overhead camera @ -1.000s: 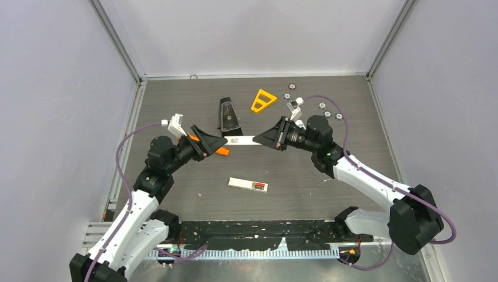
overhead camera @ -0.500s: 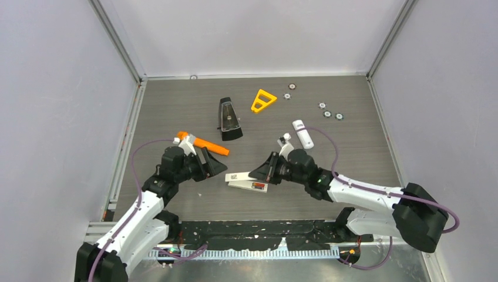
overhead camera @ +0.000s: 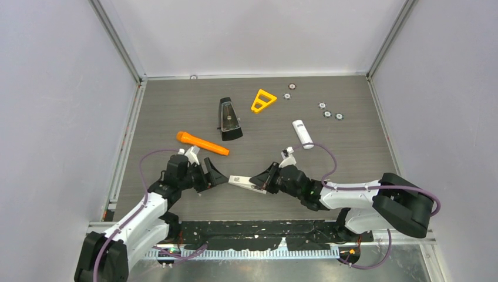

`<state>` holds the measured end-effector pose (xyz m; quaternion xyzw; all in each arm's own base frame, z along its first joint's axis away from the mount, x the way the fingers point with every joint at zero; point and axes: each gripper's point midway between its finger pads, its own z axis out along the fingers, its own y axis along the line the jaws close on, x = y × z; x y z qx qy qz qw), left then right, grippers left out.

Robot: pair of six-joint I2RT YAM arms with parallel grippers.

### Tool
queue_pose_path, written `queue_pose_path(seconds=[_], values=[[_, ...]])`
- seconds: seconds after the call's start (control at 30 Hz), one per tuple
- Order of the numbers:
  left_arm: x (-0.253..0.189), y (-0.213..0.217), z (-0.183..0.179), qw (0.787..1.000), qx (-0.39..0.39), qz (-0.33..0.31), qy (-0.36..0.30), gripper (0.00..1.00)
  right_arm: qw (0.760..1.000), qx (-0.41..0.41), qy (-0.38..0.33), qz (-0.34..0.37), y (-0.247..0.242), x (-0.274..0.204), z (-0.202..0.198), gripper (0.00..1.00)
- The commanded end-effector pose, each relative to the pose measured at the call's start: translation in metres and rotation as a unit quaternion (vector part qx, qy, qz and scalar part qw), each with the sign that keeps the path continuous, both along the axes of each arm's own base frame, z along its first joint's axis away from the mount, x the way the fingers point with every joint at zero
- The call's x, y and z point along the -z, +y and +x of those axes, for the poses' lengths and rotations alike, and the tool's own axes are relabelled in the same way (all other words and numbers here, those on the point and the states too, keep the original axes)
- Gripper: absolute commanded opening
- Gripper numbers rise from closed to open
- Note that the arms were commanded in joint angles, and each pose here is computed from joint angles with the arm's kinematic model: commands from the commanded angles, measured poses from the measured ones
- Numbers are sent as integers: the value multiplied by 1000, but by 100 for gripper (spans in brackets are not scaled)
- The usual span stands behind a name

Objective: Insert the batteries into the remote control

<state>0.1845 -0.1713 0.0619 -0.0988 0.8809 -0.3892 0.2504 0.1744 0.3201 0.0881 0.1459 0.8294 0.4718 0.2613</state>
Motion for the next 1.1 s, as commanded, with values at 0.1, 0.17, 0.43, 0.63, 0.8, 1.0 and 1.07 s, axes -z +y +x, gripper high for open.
queue_pose_path(seconds=[0.1, 0.17, 0.43, 0.63, 0.8, 1.0, 1.07], values=[[-15, -10, 15, 999, 8, -30, -38, 72, 998, 36, -18, 37, 0, -14, 14, 5], [-15, -12, 16, 998, 11, -38, -38, 71, 998, 40, -14, 42, -3, -11, 13, 5], [-15, -14, 21, 998, 12, -41, -46, 71, 998, 44, 16, 42, -6, 5, 7, 5], [-13, -16, 24, 998, 29, -28, -48, 70, 998, 51, 30, 35, -7, 16, 3, 5], [-6, -19, 25, 998, 43, -24, -36, 65, 997, 58, 42, 24, -11, 26, 0, 5], [-2, -23, 26, 998, 55, -30, -31, 62, 995, 59, 69, 45, -9, 30, -5, 5], [-3, -24, 27, 997, 57, -32, -34, 61, 993, 60, 76, 60, -8, 28, -7, 5]])
